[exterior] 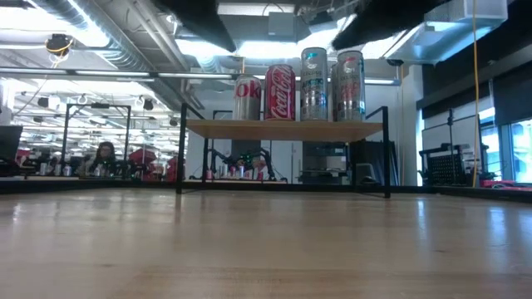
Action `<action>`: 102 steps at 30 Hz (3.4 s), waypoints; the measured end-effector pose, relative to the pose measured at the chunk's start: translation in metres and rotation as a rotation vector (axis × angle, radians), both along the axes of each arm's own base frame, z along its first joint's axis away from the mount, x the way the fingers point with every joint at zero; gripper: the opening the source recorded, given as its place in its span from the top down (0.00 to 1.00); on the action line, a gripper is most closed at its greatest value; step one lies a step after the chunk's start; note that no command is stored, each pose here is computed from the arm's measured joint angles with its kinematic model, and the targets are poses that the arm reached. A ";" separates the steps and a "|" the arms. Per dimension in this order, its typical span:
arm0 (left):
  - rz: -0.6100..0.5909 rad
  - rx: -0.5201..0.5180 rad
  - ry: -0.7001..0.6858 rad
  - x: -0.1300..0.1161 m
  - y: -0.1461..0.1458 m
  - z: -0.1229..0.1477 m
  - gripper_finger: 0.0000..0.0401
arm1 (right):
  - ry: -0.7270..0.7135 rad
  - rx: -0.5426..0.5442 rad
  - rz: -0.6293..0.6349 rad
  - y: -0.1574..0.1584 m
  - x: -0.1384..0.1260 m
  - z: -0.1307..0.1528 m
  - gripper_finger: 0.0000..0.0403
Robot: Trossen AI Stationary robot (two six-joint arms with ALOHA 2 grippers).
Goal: Place canned beverage on shelf
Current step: Put the silver soda can on the shelf aligned with the other silver soda can
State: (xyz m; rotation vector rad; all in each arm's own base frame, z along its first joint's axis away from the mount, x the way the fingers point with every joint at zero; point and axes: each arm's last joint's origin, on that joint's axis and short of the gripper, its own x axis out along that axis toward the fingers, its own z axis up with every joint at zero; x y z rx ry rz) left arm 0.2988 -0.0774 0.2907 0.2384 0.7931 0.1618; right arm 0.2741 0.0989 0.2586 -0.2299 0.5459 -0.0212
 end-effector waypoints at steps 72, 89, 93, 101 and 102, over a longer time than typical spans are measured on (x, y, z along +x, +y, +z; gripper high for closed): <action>-0.306 -0.499 -0.493 -0.043 -0.174 -0.094 0.15 | 0.898 0.565 -0.797 0.161 -0.158 0.001 0.08; -0.306 -0.492 -0.493 -0.042 -0.173 -0.094 0.15 | 0.949 0.620 -0.816 0.160 -0.149 0.009 0.08; -0.307 -0.492 -0.493 -0.042 -0.173 -0.094 0.15 | 0.933 0.626 -0.808 0.160 -0.149 0.022 0.08; -0.307 -0.486 -0.485 -0.042 -0.173 -0.095 0.15 | 0.875 0.551 -0.847 0.152 -0.151 0.023 0.08; -0.306 -0.486 -0.484 -0.042 -0.173 -0.095 0.15 | 0.874 0.552 -0.845 0.152 -0.151 0.020 0.08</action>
